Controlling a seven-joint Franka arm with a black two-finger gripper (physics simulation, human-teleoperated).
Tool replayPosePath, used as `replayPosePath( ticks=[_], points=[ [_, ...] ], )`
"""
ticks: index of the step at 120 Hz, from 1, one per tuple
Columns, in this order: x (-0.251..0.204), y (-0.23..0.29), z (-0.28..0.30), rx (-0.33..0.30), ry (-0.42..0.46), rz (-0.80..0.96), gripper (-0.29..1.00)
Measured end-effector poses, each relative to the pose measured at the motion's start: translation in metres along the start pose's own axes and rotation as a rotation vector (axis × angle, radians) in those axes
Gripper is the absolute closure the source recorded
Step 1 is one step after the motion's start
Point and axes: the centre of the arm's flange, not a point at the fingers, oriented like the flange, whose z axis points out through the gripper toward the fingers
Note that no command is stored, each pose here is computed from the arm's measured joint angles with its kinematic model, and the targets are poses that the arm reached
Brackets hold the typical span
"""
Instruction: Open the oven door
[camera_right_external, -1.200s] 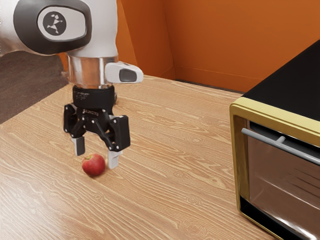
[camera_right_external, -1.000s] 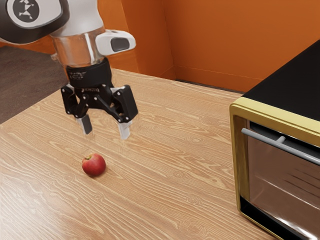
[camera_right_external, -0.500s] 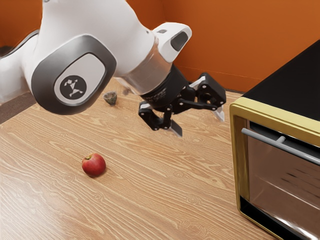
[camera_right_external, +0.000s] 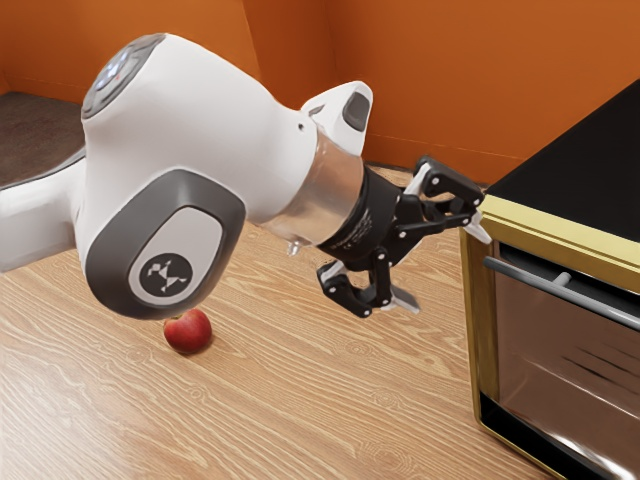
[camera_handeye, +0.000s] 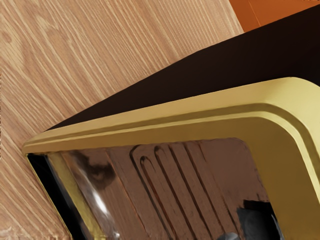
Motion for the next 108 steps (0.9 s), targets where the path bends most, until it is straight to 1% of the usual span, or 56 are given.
replayPosePath(
  ticks=[16, 33, 40, 70, 88, 108],
  points=[
    [-0.018, -0.015, -0.005, -0.021, -0.021, -0.054, 0.0],
    [-0.041, -0.013, -0.007, -0.049, -0.043, -0.08, 0.0],
    [-0.043, -0.012, -0.005, -0.054, -0.045, -0.097, 0.0],
    [-0.051, -0.007, 0.024, -0.041, -0.048, -0.158, 0.0],
    [-0.051, -0.002, 0.02, -0.064, -0.045, -0.212, 0.0],
    [-0.051, 0.0, 0.021, -0.071, -0.044, -0.274, 0.0]
  ],
)
